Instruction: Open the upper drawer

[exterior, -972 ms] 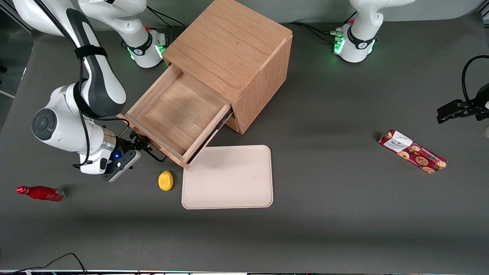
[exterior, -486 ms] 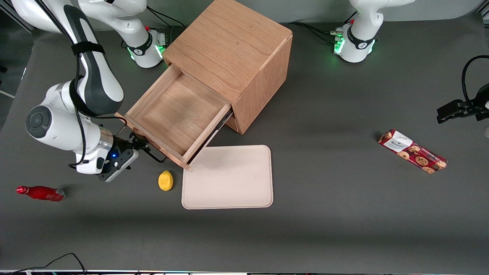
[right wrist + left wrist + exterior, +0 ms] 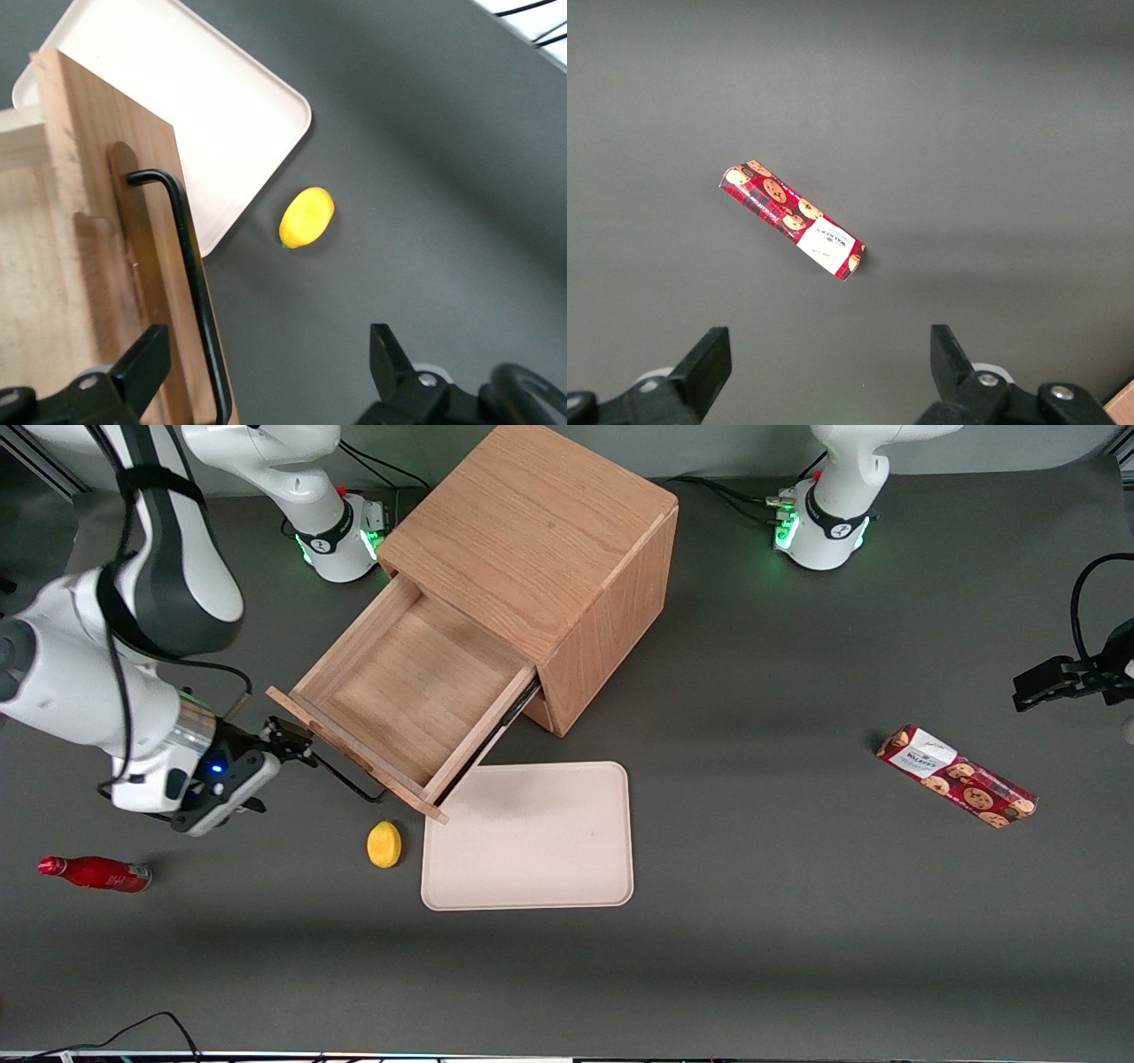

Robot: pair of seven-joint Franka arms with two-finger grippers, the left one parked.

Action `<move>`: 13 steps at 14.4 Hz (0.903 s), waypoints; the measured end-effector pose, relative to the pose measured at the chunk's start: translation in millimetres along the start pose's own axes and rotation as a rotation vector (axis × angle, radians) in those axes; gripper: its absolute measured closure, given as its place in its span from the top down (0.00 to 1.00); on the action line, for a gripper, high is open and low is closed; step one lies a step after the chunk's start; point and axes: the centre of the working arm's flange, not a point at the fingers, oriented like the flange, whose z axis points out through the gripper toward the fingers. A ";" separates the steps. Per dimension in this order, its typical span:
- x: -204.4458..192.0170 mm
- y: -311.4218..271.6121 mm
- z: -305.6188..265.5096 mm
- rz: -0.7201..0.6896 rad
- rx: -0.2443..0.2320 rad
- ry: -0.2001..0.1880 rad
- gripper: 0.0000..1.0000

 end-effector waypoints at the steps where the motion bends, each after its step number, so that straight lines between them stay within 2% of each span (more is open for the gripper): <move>1: -5.8 2.9 -14.6 0.034 -0.008 0.002 1.00; 6: -45.3 1.9 -86.1 0.305 -0.116 -0.058 1.00; 10: -89.8 2.9 -137.0 0.498 -0.125 -0.084 1.00; 13: -111.3 -0.3 -160.5 0.560 -0.157 -0.102 1.00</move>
